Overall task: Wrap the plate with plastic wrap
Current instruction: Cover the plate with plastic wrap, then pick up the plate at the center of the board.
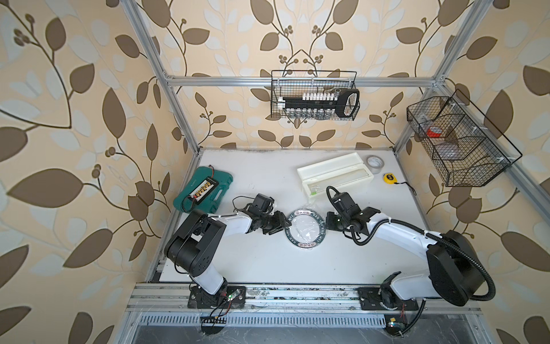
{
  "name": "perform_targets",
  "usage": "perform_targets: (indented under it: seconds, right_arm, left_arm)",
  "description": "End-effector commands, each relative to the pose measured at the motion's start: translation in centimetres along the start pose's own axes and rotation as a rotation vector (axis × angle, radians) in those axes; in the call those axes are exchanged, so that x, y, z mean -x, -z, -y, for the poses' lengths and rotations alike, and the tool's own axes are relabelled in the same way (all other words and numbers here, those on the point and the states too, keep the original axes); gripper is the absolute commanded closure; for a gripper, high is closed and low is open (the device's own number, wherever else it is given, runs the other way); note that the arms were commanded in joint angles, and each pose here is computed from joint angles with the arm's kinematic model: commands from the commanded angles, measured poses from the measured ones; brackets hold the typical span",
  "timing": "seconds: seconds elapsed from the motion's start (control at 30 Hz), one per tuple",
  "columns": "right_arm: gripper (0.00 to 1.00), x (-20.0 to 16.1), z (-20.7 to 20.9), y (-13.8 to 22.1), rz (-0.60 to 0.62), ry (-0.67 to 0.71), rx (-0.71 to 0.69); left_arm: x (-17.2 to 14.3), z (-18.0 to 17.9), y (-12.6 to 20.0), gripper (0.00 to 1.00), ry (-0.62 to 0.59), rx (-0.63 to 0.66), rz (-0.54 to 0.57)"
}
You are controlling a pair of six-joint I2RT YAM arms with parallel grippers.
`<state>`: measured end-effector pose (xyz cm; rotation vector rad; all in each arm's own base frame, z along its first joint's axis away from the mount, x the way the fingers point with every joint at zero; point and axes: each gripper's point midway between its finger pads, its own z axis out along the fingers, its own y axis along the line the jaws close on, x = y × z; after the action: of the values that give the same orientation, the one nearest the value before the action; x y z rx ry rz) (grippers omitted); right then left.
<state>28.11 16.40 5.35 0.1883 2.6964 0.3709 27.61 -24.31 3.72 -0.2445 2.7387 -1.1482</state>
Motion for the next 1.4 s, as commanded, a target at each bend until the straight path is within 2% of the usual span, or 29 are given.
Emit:
perform_targets:
  seconds: [0.0,0.2,0.33,0.5,0.67,0.83,0.9,1.0,1.2,1.37]
  right_arm:
    - [1.00,-1.5,1.2,-1.5,-0.056,0.010,-0.015]
    - [1.00,-2.1,1.6,-3.4,-0.084,0.011,-0.016]
    - [0.73,-1.5,2.0,-1.8,-0.065,0.033,-0.041]
    - [0.63,-1.0,3.4,1.3,-0.045,0.046,-0.070]
    - [0.55,-2.7,-0.5,1.5,-0.126,-0.033,0.146]
    - [0.53,-3.0,-2.0,-0.8,-0.172,-0.087,0.223]
    - [0.53,-3.5,-2.3,-1.8,-0.210,-0.107,0.241]
    - [0.53,-4.2,-2.6,-2.9,-0.232,-0.139,0.276]
    - [0.54,-4.3,-4.4,-2.4,-0.216,-0.173,0.436]
    - [0.57,-4.6,-5.6,-0.9,-0.182,-0.235,0.581]
  left_arm:
    - [-0.1,0.4,0.3,0.49,-0.040,-0.007,0.007]
    - [-0.4,0.8,0.9,0.49,-0.038,-0.026,0.008]
    - [-0.6,0.5,1.6,0.49,-0.014,-0.044,0.008]
    - [-0.5,0.7,2.2,0.49,0.029,-0.104,0.015]
    - [-0.5,1.5,1.0,0.51,0.060,-0.153,0.006]
    - [-1.0,1.4,-0.3,0.55,0.067,-0.145,-0.016]
    - [-1.2,1.1,-0.7,0.61,0.073,-0.135,-0.022]
    - [-1.7,1.2,-1.0,0.75,0.092,-0.163,-0.032]
    - [-3.1,2.7,-1.5,0.99,0.148,-0.295,-0.063]
    - [-3.8,4.2,-0.6,1.00,0.150,-0.410,-0.022]
